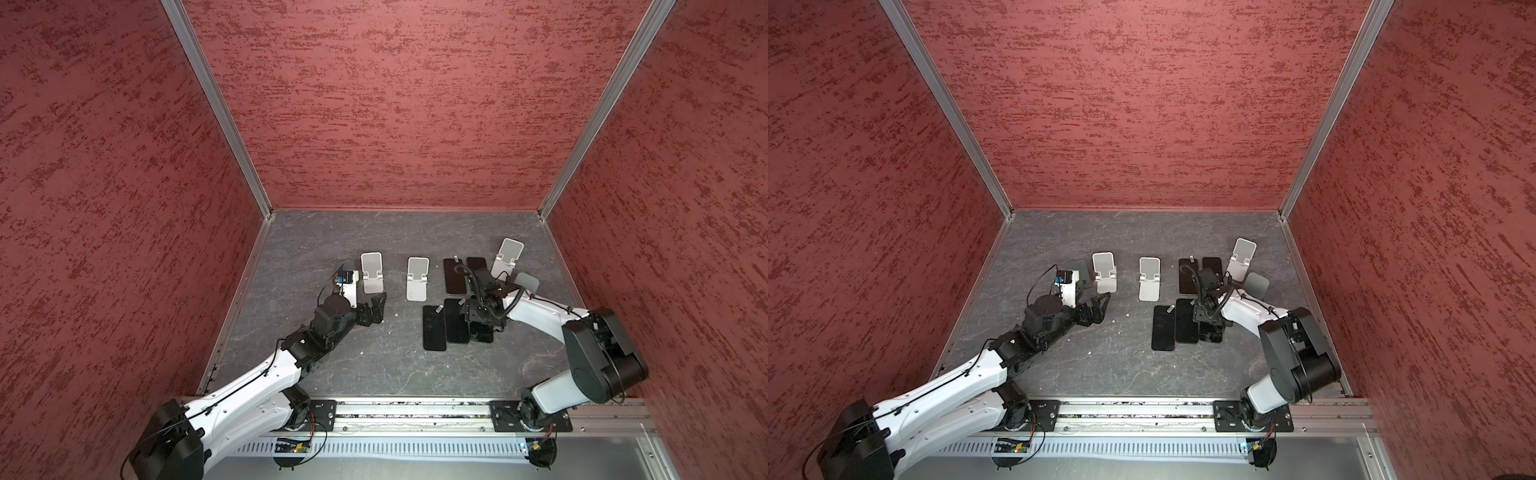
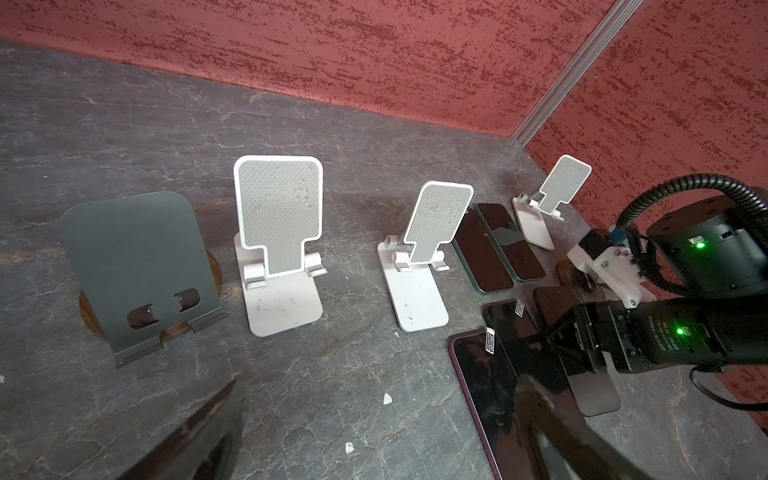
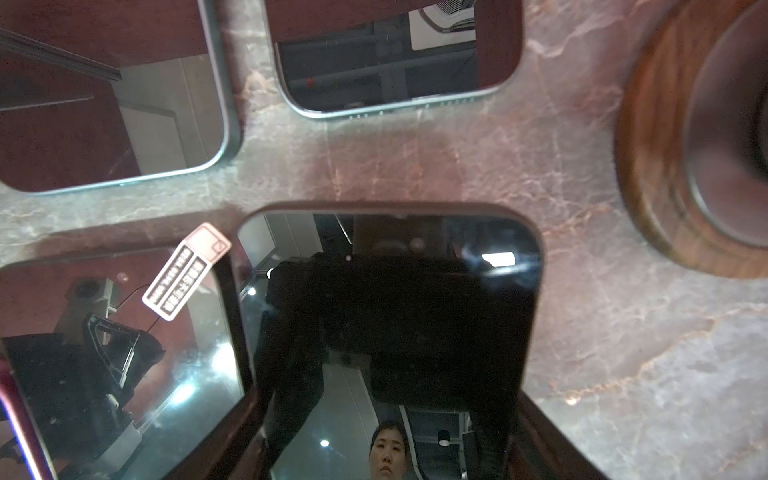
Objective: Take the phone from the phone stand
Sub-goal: 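Lower the black phone flat beside the other lying phones with the right gripper, then open the right gripper to release the black phone on the table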
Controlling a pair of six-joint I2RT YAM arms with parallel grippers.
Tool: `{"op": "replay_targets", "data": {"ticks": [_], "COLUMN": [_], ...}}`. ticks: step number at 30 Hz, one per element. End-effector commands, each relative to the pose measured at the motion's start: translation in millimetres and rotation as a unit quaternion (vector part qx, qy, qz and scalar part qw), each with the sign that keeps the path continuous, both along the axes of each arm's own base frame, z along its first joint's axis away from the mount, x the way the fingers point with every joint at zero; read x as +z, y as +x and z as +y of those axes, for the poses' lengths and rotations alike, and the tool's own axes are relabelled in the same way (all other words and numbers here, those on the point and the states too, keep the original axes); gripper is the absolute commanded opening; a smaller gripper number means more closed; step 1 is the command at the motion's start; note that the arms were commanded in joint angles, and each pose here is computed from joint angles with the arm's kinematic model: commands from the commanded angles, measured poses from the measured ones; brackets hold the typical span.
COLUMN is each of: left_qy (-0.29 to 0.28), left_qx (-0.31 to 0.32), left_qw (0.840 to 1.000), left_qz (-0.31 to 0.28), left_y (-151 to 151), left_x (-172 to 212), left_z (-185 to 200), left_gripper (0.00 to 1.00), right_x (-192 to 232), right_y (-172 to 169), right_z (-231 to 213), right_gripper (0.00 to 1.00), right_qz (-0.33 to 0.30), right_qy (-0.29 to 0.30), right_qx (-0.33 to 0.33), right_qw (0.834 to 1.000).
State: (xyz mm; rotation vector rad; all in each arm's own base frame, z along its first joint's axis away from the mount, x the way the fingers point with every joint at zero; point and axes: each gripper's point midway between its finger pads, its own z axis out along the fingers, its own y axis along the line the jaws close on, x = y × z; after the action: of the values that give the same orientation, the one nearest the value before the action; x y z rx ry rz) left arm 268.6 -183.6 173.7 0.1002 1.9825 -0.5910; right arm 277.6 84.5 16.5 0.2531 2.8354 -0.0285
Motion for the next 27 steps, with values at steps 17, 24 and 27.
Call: {"op": "replay_targets", "data": {"ticks": [17, 24, 27], "left_qy": [0.005, 0.01, 0.011], "left_qx": [0.002, 0.008, 0.011], "left_qw": [1.0, 1.0, 1.0], "left_qz": [-0.002, -0.002, -0.004], "left_y": [-2.6, -2.8, -3.3], "left_x": [-5.6, -4.4, -1.6], "left_z": [3.3, 6.7, 8.5], "left_gripper": [1.0, 1.0, 1.0], "right_x": [-12.3, 4.6, 22.8], "right_y": [-24.4, -8.9, 6.4], "right_z": [-2.9, -4.1, -4.6], "right_gripper": [0.83, 0.86, 0.86], "right_qz": [0.047, 0.018, -0.014], "right_qy": [0.002, -0.009, -0.016], "right_qx": [-0.004, -0.005, -0.005], "right_qw": [0.999, 1.0, 1.0]}}
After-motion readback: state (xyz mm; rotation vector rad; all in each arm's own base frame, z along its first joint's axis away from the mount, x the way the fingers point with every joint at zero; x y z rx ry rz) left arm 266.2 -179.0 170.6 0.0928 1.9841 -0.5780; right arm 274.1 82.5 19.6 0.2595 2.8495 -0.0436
